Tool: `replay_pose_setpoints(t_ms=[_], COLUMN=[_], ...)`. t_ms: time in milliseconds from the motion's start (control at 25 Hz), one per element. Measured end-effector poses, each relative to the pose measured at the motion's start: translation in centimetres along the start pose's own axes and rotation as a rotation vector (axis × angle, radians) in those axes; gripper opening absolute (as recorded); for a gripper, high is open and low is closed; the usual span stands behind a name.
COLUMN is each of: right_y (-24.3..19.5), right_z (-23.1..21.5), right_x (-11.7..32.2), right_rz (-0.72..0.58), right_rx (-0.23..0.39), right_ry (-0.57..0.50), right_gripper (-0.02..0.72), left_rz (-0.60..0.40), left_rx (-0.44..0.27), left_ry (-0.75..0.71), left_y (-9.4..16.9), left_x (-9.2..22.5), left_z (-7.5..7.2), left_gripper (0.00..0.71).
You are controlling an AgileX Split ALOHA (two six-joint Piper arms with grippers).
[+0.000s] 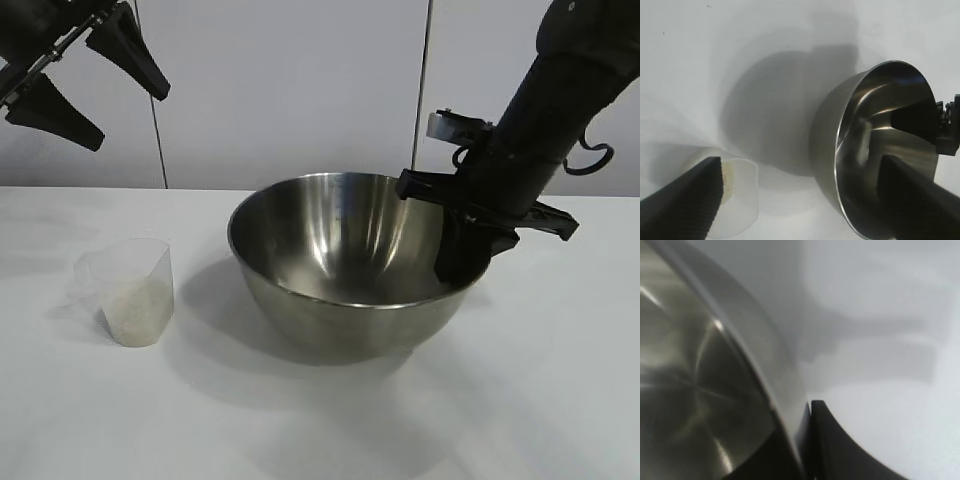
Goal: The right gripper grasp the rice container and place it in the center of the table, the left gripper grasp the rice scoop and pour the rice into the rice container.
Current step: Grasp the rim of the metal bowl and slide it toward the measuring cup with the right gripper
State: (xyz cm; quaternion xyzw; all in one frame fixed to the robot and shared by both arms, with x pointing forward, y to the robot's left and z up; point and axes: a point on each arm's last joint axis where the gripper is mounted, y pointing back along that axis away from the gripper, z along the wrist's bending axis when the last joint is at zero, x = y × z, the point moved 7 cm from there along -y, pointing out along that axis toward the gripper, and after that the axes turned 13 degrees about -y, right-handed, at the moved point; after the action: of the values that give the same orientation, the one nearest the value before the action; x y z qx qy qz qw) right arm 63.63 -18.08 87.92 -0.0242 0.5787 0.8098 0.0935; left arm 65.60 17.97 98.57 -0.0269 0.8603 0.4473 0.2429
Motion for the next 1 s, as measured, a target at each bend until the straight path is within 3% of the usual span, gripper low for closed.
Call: replay_pose_setpoints(t_ms=[200, 440, 1000], right_y=[1.5, 0.7, -4.0], right_z=[0.4, 3.3, 4.1], right_x=[0.0, 1.5, 2.6], right_rz=[-0.009, 0.017, 0.05], right_rx=[-0.03, -0.026, 0.022], right_ry=[0.001, 0.093, 0.123], right_gripper=[0.01, 0.01, 0.01], left_rz=[0.0, -0.001, -0.007], left_rx=[0.0, 0.0, -0.004], left_ry=[0.0, 0.0, 0.0], left_y=[0.0, 0.0, 0.0], left_x=[0.0, 0.0, -0.1], left_z=[0.0, 0.0, 0.1], left_gripper=[0.604, 0.604, 0.604])
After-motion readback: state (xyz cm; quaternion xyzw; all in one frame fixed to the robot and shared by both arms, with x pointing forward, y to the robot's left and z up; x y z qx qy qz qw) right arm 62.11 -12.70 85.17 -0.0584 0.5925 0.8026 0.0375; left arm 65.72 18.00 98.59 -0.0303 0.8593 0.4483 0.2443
